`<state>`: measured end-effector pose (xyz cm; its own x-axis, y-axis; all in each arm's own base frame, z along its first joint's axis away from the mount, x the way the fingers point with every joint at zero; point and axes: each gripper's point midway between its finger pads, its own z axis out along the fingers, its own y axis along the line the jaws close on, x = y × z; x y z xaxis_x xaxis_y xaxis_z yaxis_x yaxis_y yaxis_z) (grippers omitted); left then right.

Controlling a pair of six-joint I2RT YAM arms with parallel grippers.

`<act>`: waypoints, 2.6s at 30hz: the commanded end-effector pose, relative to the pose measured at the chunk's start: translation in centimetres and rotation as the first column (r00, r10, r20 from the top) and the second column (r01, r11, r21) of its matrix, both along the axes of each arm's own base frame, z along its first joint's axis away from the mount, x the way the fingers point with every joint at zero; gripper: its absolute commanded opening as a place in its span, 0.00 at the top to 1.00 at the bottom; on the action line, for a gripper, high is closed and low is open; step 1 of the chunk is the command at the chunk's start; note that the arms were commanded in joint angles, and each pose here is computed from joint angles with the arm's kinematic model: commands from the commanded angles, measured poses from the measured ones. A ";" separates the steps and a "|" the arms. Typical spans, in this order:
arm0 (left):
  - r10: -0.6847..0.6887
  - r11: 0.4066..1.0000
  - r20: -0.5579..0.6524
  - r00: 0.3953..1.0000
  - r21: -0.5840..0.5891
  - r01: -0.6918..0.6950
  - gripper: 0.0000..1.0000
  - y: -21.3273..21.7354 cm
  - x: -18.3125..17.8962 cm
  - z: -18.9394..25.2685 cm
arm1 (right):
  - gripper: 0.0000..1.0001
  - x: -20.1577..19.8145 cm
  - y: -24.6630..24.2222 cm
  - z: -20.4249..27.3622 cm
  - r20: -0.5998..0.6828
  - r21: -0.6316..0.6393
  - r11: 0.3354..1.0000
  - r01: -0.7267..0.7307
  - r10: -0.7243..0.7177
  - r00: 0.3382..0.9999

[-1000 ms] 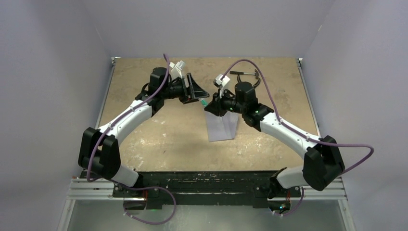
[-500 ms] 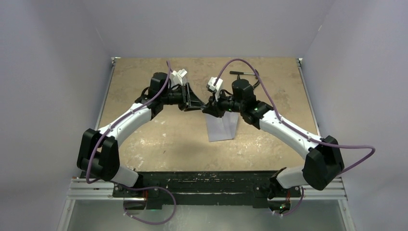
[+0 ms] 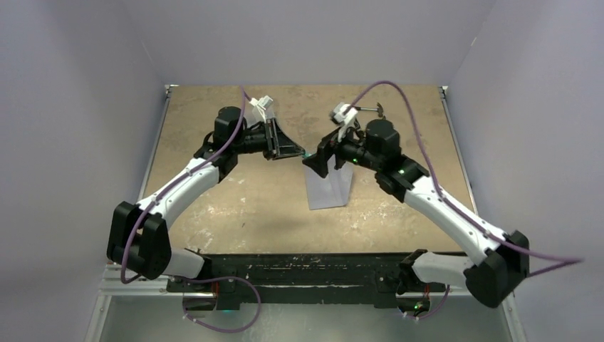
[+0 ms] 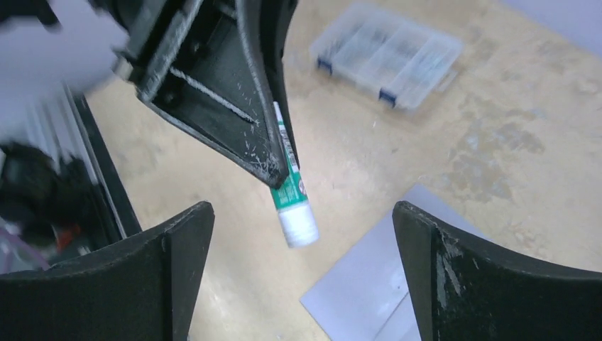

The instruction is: Place the letter into the envelope and seal it

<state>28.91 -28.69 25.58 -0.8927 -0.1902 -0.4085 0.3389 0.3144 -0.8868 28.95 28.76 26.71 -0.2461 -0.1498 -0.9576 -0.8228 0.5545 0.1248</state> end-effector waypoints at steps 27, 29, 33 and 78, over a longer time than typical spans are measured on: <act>0.194 0.901 0.535 0.823 -0.428 0.066 1.00 1.3 -0.1 13.3 | 0.30 -2.5 -1.3 13.7 -0.449 0.861 0.470 0.194 0.523 0.725; 0.187 0.894 0.528 0.828 -0.441 0.079 1.00 1.3 -0.3 13.4 | 0.30 -2.4 -1.0 14.2 -0.421 0.861 0.486 0.149 0.518 0.744; 0.177 0.888 0.505 0.845 -0.452 0.084 1.00 1.2 -0.4 13.0 | 0.34 -2.2 -0.5 14.5 -0.399 0.852 0.514 0.102 0.510 0.762; 0.386 0.916 0.359 0.850 -0.038 -0.400 1.00 9.3 6.2 2.7 | 1.00 9.4 -14.4 -9.5 -0.445 -0.137 0.678 0.722 -0.693 0.567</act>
<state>33.56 -20.96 31.22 -0.5768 -0.5700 -0.5851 0.5470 0.2624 -0.7950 36.96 21.43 26.54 -0.5942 0.5179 -0.6154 -0.2785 0.5852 0.7615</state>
